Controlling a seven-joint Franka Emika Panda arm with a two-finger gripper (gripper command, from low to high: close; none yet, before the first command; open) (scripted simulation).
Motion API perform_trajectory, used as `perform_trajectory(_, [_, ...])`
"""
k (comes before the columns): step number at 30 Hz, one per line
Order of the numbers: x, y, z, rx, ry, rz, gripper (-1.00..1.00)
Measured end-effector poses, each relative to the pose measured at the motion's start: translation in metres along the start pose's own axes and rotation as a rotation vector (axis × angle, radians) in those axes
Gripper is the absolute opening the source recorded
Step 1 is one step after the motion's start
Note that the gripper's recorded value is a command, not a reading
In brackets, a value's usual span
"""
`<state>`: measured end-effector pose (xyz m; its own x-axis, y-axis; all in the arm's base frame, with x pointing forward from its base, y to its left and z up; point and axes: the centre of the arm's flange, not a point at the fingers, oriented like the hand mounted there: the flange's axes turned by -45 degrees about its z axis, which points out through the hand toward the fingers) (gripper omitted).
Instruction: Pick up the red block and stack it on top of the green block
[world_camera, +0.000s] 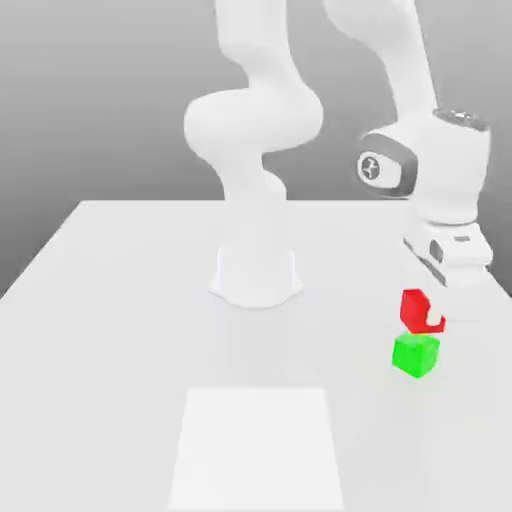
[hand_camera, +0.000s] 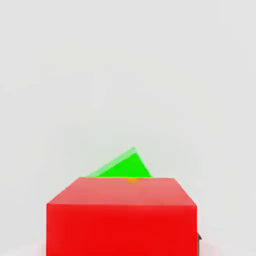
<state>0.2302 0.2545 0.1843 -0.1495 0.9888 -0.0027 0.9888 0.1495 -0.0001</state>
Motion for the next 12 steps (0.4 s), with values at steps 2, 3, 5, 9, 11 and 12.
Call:
perform_trajectory(2, [-0.001,0.001,0.0,0.0,0.0,0.004,1.0])
perform_trajectory(3, [-0.001,0.001,0.0,0.0,0.0,0.004,1.0])
perform_trajectory(5, [-0.001,0.001,0.0,0.0,0.0,0.004,1.0])
perform_trajectory(9, [0.002,0.0,-0.012,-0.002,0.0,-0.003,1.0])
perform_trajectory(11, [0.001,0.001,-0.029,-0.003,-0.001,-0.001,1.0])
perform_trajectory(12, [0.001,0.001,-0.037,-0.003,0.0,0.0,1.0])
